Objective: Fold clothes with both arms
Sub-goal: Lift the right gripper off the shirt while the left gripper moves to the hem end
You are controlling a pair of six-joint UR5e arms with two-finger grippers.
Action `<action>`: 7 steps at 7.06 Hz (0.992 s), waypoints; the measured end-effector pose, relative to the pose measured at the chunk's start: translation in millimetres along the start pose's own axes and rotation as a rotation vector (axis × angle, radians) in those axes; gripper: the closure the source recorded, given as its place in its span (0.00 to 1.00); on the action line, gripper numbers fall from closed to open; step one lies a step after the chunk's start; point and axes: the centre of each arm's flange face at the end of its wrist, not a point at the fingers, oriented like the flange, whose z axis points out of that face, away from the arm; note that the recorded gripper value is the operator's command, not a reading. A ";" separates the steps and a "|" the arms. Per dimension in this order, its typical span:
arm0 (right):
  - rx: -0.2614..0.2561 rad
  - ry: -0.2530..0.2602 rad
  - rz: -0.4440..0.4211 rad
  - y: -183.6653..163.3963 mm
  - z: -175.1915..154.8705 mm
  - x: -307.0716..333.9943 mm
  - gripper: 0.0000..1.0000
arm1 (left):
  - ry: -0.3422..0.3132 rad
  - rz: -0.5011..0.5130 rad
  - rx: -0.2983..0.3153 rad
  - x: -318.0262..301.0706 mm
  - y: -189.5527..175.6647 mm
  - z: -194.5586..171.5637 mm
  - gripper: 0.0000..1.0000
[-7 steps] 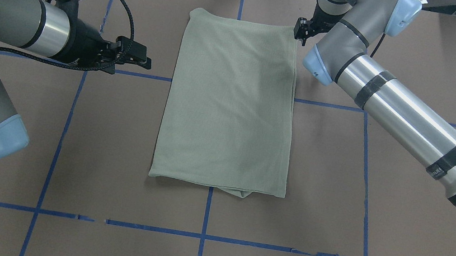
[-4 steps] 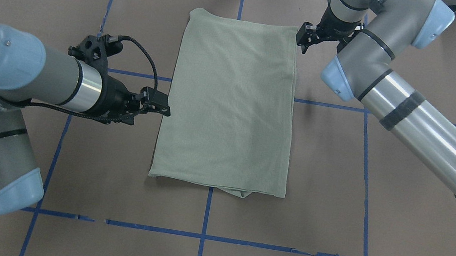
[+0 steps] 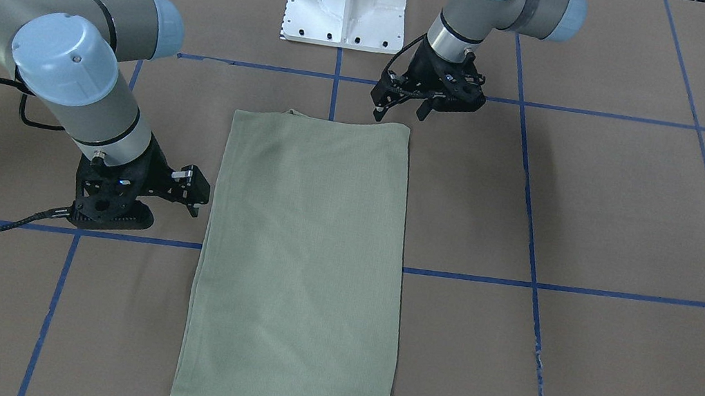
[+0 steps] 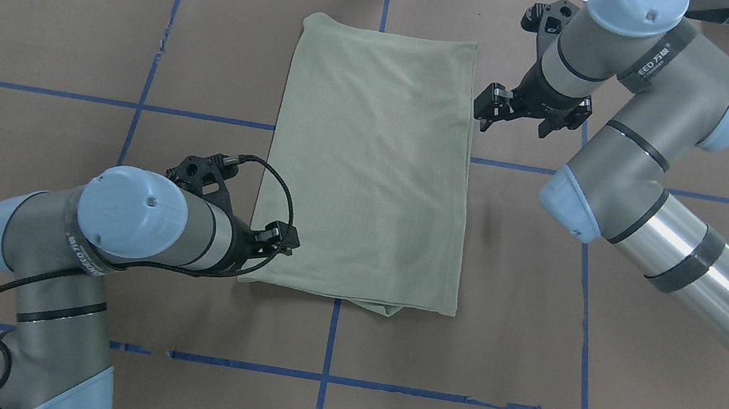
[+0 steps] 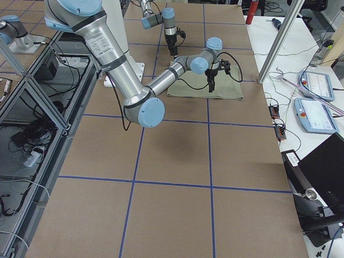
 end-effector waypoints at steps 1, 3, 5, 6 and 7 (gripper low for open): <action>-0.003 -0.003 0.006 7.0 2.6 -3.1 0.00 | -0.035 -0.011 0.018 -2.0 -1.0 16.7 0.01; -0.007 -0.001 0.011 11.5 7.4 -5.0 0.00 | -0.065 -0.012 0.027 -6.5 3.9 32.5 0.01; -0.009 0.002 0.013 12.2 9.3 -3.7 0.00 | -0.079 -0.005 0.021 -8.4 11.0 40.5 0.03; -0.010 0.003 0.013 12.5 10.2 -2.6 0.00 | -0.081 -0.002 0.017 -6.8 13.8 42.5 0.06; -0.011 0.004 0.013 12.8 10.7 -1.9 0.00 | -0.079 0.000 0.014 -4.0 15.7 43.1 0.12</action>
